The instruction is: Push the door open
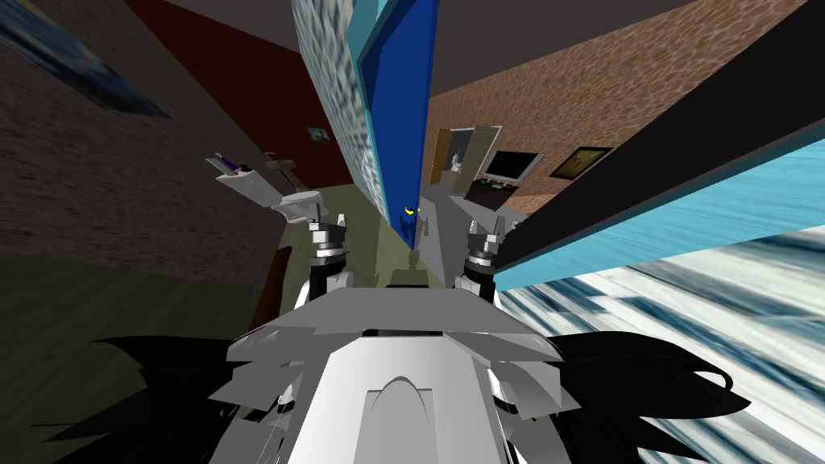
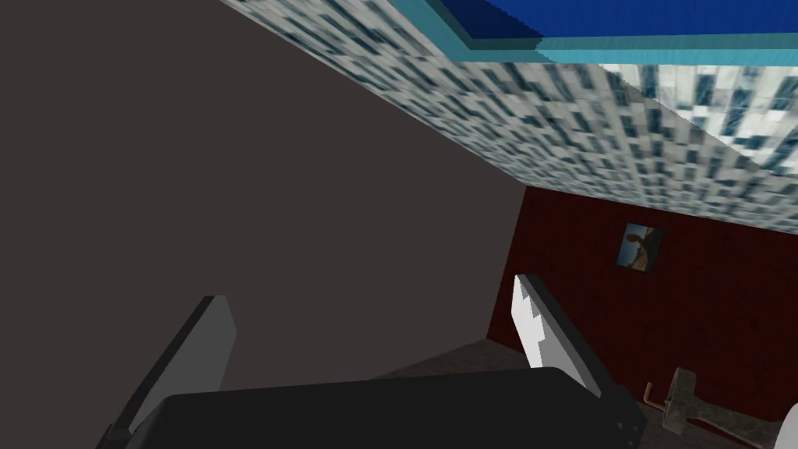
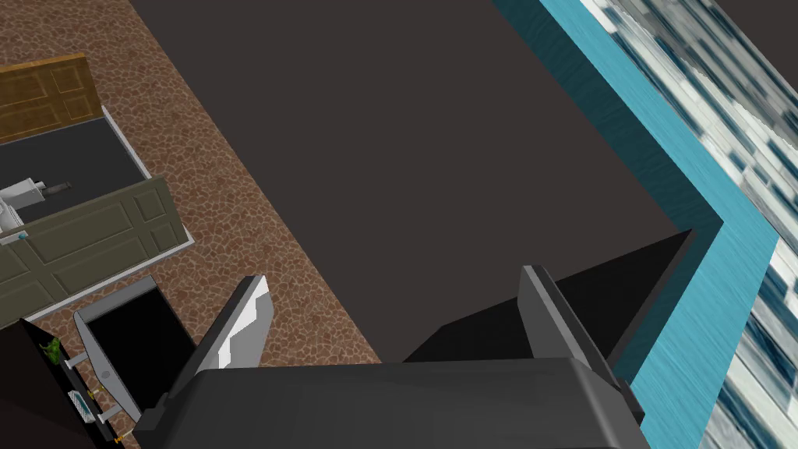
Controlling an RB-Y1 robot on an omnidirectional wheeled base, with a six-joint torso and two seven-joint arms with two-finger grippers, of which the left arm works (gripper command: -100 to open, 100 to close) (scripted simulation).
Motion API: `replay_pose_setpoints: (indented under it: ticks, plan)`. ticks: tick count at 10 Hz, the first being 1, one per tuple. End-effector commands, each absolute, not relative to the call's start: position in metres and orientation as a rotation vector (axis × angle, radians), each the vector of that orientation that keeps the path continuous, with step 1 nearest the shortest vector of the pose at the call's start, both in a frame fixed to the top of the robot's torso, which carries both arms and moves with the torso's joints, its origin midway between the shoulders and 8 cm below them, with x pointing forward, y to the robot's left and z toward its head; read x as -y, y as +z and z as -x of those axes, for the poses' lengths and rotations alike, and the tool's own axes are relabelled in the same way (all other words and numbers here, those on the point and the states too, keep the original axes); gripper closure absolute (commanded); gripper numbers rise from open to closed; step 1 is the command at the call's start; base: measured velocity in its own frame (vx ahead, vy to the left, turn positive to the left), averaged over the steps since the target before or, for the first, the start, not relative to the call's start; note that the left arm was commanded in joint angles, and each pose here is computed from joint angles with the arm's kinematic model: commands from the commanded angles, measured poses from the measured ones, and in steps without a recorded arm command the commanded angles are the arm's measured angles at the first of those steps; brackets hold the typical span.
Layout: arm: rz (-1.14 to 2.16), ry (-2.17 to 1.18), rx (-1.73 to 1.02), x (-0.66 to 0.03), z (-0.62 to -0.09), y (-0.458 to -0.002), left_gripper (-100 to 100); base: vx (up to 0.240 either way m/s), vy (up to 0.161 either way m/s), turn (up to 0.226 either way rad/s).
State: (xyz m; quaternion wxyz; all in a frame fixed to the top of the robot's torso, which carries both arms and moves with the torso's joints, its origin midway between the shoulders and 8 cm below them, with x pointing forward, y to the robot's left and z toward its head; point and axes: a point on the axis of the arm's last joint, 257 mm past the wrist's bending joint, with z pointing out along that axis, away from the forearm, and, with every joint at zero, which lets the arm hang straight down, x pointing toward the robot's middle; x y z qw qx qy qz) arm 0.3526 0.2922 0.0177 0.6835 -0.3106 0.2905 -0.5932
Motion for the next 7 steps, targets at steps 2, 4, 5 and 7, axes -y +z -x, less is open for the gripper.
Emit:
replay_pose_setpoints:
  ticks: [2,4,5,7]
  plan:
    - [0.711,-1.343,-0.677,-0.287,-0.362,0.003,-100,0.096,0.032,-0.087]
    - [0.724,-1.354,-0.699,-0.282,-0.369,-0.010,-100,0.125,0.052,-0.066]
    - [0.729,-1.358,-0.708,-0.279,-0.372,-0.015,-100,0.126,0.044,-0.064]
    - [0.747,-1.373,-0.738,-0.272,-0.381,-0.033,-100,0.136,0.054,-0.098]
